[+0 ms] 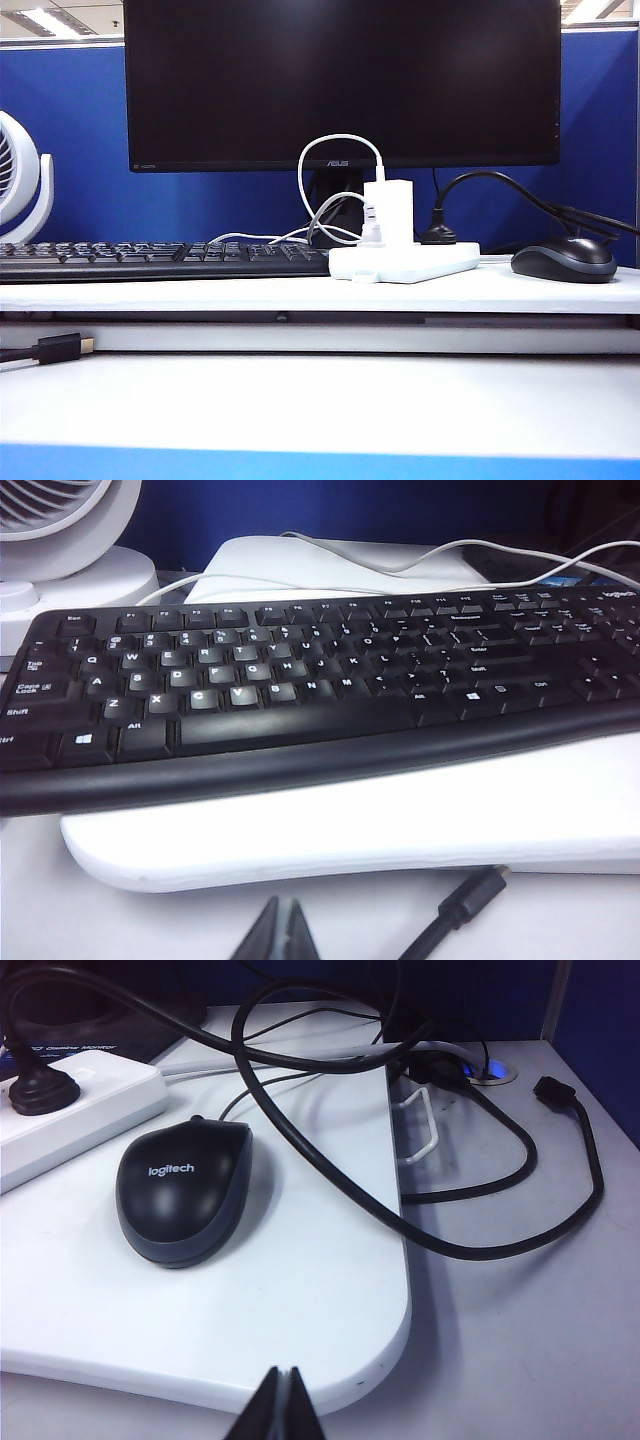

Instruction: Unplug the white charger from the socket, then place it next to the socket.

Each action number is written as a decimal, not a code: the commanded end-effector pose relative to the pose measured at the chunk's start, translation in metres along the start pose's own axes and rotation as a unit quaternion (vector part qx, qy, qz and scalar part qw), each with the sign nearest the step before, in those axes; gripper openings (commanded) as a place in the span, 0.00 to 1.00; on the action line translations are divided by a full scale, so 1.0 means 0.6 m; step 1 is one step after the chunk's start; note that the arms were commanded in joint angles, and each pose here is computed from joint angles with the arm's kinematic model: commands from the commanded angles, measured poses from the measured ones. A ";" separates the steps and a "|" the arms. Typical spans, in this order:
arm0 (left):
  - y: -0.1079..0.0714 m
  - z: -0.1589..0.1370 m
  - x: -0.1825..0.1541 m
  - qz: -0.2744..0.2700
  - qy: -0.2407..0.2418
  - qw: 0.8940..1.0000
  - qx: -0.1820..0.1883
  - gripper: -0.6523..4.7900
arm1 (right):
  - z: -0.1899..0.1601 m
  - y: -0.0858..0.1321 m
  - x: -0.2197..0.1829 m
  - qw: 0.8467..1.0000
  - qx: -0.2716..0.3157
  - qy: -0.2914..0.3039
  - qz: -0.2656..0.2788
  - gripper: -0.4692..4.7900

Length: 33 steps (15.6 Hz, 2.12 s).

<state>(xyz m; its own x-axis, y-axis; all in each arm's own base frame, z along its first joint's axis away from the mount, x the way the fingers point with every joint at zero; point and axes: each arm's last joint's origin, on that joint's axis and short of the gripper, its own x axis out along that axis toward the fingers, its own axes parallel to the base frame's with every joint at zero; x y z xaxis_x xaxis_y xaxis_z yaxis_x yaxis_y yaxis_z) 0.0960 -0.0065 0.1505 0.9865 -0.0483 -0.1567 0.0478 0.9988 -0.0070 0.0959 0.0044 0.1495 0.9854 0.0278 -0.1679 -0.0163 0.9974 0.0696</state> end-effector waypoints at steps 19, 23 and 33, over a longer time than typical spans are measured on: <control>0.002 0.199 -0.041 0.022 -0.159 0.985 -0.062 0.11 | 0.307 0.016 -0.076 0.965 0.022 -0.259 -0.033 0.09; -0.003 0.303 0.023 0.011 -0.108 0.993 -0.048 0.11 | 0.392 0.029 -0.002 0.972 0.007 -0.236 0.018 0.09; -0.102 0.362 0.229 -0.293 0.000 0.955 0.040 0.11 | 0.442 0.085 0.209 0.968 -0.020 -0.078 0.239 0.09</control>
<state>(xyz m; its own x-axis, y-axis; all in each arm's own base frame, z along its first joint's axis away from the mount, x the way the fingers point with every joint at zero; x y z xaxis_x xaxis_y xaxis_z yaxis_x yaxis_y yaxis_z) 0.2618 -0.0678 0.3432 0.8046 -0.5725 -0.1578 0.5715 0.8187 -0.0563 0.2611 0.0383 0.3927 0.8894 0.4566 0.0222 -0.4570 0.8870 0.0659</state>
